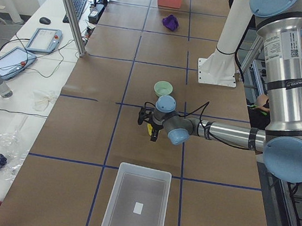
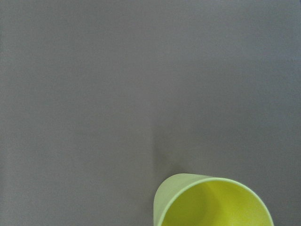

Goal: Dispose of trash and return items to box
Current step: 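Lower the left gripper onto the yellow cup and grasp it, then lift the yellow cup with the left gripper while the right grasps the purple cloth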

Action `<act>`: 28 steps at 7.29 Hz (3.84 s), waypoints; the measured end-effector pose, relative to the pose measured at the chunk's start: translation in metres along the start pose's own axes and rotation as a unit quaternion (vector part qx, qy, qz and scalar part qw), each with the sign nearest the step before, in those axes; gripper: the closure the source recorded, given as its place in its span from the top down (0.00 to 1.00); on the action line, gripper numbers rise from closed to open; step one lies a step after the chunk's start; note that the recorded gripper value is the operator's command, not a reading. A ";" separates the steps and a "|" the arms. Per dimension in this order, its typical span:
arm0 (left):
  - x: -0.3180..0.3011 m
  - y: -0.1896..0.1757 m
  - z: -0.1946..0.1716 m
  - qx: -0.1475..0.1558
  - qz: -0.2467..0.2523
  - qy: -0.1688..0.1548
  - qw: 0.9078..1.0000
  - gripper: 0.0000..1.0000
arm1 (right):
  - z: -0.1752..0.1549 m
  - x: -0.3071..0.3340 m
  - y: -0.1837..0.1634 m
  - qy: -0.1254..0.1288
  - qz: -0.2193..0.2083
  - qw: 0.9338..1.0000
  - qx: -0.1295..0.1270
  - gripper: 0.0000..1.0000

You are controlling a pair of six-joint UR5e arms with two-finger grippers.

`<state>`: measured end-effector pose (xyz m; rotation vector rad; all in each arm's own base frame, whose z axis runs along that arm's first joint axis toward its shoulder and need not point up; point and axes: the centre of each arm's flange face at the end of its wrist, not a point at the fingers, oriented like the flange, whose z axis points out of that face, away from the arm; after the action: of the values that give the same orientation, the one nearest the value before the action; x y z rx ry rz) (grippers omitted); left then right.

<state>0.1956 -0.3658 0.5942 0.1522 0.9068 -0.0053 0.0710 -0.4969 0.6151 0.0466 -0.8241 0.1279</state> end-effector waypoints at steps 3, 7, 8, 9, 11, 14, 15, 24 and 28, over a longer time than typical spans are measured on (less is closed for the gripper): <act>-0.003 0.000 0.004 0.000 -0.001 -0.005 1.000 0.00 | 0.002 -0.003 0.000 -0.001 -0.002 1.000 -0.002 1.00; 0.010 -0.002 -0.023 -0.018 -0.006 0.041 0.999 0.00 | 0.009 -0.018 0.000 -0.007 0.011 1.000 -0.010 1.00; 0.011 -0.006 -0.039 -0.022 -0.012 0.059 0.998 0.00 | 0.015 -0.034 0.003 -0.009 0.018 1.000 -0.015 1.00; 0.012 -0.009 -0.049 -0.023 -0.017 0.065 0.997 0.00 | 0.022 -0.052 0.008 -0.005 0.014 1.000 -0.013 1.00; 0.011 -0.013 -0.056 -0.027 -0.020 0.060 0.998 0.00 | 0.047 -0.086 0.025 0.005 0.015 1.000 0.013 1.00; 0.012 -0.037 -0.076 -0.021 0.002 0.035 0.999 0.00 | 0.082 -0.155 0.060 -0.004 0.021 1.000 0.007 1.00; 0.020 -0.055 -0.091 -0.017 0.008 0.024 1.000 0.00 | 0.090 -0.174 0.073 0.000 0.016 1.000 0.002 1.00; -0.074 -0.182 -0.226 0.001 0.051 -0.096 0.994 0.00 | 0.178 -0.238 0.171 0.024 -0.018 0.998 -0.047 0.00; -0.179 -0.190 -0.223 -0.021 0.067 -0.131 0.989 0.00 | 0.174 -0.239 0.176 0.020 -0.014 0.998 -0.054 0.00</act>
<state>-0.1032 -0.5345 0.5747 0.1694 0.6326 0.1166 -0.2399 -0.3611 0.5559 -0.0452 -0.7889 0.0578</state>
